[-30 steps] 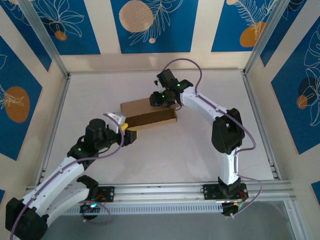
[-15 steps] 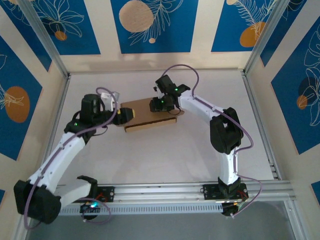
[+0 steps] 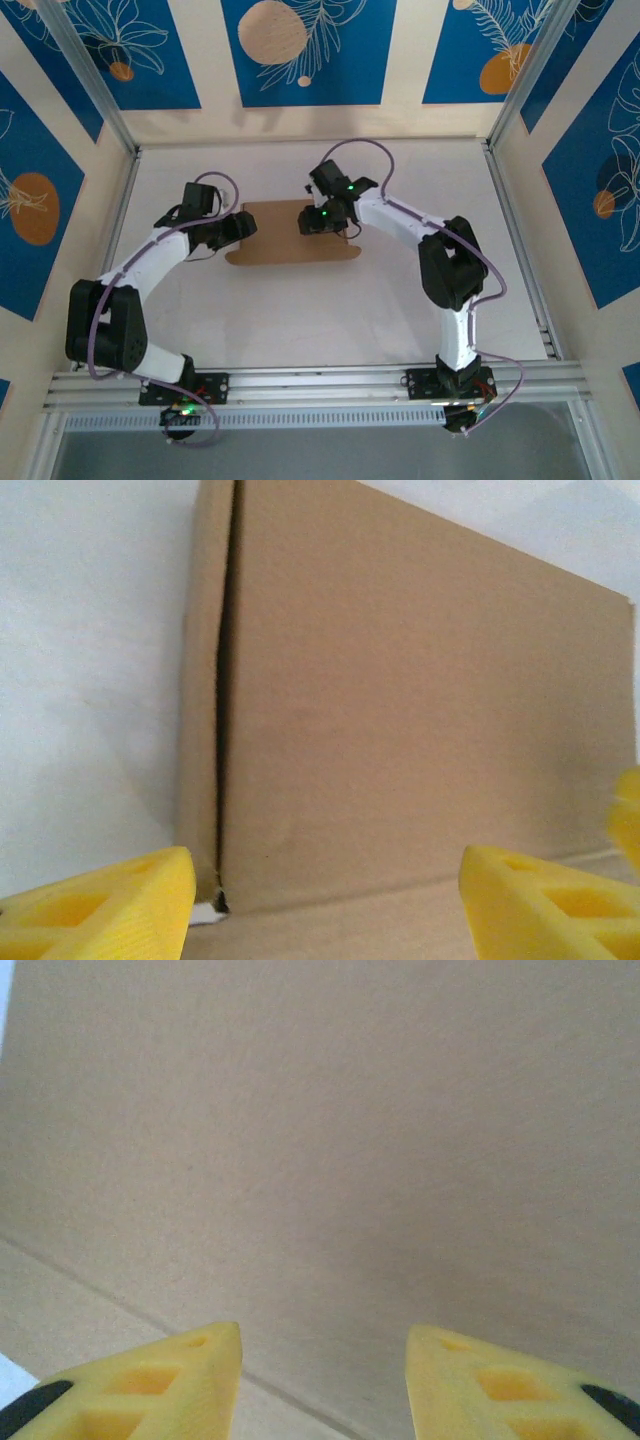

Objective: Fold the paper box

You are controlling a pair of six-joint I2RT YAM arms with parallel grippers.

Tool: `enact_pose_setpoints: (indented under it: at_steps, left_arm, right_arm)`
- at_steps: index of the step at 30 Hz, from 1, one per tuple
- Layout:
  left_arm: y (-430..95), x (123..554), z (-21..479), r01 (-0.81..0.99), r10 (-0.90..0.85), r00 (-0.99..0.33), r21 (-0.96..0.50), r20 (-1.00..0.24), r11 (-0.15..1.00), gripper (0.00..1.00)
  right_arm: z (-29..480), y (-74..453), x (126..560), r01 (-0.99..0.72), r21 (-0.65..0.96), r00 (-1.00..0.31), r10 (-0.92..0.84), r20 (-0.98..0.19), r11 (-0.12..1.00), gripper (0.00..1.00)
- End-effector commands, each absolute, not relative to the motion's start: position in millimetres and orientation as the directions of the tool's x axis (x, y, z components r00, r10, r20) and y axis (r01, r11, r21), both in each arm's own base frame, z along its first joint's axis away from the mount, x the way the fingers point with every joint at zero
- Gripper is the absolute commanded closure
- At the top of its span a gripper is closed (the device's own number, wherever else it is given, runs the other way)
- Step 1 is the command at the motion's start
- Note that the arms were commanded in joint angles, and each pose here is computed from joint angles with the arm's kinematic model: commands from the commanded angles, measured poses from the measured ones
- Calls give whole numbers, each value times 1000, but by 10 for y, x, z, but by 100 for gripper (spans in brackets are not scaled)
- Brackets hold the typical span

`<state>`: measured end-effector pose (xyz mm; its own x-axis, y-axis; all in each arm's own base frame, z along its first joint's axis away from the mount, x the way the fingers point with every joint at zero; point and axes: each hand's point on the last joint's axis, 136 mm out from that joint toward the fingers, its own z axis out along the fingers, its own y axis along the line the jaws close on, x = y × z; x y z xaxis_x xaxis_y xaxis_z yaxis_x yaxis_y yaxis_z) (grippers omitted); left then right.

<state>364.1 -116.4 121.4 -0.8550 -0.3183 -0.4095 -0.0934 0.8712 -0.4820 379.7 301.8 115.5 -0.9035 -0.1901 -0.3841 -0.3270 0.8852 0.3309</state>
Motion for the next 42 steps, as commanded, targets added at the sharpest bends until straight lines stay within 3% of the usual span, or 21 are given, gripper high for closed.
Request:
enact_pose_setpoints:
  at_steps: [1, 9, 15, 29, 42]
  left_arm:
    - [-987, 3885, 1238, -72, -284, -823, -404, -492, 912, 31]
    - [-930, 3984, 984, -20, -262, -842, -458, -472, 889, 32]
    - [-1057, 3997, 800, -4, -259, -876, -530, -407, 848, 33]
    - [-989, 3948, 584, -41, -259, -898, -521, -354, 853, 35]
    - [-1017, 3949, 555, -37, -263, -899, -538, -349, 842, 47]
  right_arm:
    - [1373, 2738, 3910, -332, 328, -896, -187, -402, 884, 50]
    - [1186, 2269, 4087, -226, 398, -931, -76, -358, 889, 46]
    - [1032, 2352, 4057, -233, 470, -951, -98, -293, 851, 46]
    - [748, 2266, 4050, -185, 476, -969, -79, -234, 860, 50]
    - [533, 2320, 3998, -152, 509, -983, -73, -171, 847, 55]
